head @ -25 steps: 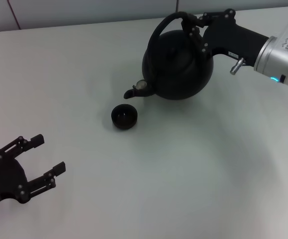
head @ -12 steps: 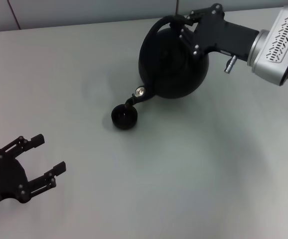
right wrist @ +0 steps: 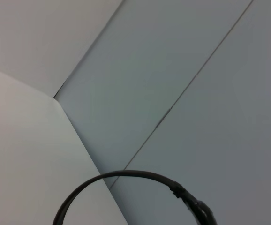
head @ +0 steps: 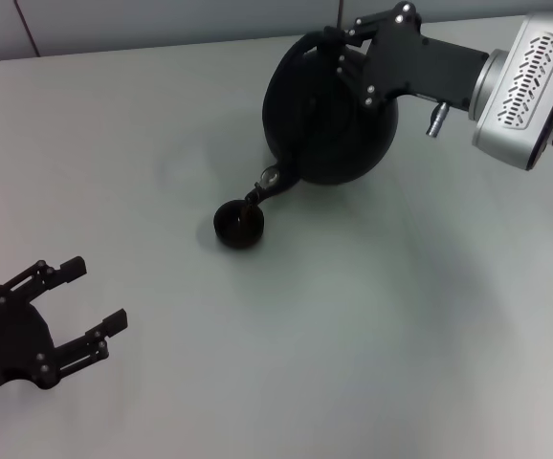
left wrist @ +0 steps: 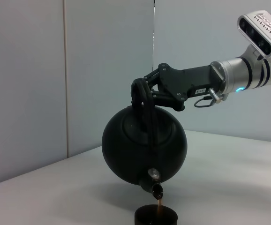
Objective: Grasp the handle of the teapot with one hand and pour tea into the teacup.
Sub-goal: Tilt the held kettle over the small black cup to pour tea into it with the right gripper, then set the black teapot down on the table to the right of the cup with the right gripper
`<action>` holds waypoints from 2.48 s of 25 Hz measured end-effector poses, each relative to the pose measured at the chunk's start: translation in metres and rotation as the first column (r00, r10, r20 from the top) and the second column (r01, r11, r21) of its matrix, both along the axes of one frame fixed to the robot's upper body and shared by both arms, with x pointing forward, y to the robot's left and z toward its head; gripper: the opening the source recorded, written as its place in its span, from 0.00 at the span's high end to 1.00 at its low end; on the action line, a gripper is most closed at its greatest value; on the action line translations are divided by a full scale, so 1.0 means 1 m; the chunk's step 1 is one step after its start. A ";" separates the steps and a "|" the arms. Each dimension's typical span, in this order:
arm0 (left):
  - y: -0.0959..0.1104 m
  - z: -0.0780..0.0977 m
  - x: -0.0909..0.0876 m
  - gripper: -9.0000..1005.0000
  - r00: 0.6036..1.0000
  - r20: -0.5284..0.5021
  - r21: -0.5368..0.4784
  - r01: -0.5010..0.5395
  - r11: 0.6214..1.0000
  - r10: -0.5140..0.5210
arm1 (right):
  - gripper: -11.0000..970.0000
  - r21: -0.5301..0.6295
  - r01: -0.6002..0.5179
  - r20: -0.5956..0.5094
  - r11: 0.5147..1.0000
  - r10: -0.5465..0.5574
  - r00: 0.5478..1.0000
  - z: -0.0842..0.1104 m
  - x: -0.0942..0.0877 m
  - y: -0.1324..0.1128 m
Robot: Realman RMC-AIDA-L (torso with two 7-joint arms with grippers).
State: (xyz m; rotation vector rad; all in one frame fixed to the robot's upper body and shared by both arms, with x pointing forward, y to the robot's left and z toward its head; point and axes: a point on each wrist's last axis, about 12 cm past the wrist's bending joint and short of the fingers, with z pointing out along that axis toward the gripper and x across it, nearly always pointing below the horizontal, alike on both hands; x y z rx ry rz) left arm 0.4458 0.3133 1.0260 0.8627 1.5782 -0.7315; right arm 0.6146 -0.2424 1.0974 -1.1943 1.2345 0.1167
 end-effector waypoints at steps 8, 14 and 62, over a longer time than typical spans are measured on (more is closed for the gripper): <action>-0.001 0.001 0.002 0.20 1.000 0.003 -0.003 0.000 1.000 0.000 | 0.90 -0.032 -0.026 0.028 0.999 0.026 0.999 0.001 0.000 0.006; 0.000 0.001 0.001 0.20 1.000 0.007 -0.007 -0.009 1.000 0.009 | 0.90 0.002 -0.021 -0.011 1.000 0.021 1.000 0.002 0.003 0.008; -0.001 0.003 0.002 0.20 1.000 0.018 -0.015 -0.002 1.000 0.002 | 0.90 0.494 0.462 -0.403 0.736 -0.278 0.872 -0.055 -0.083 -0.075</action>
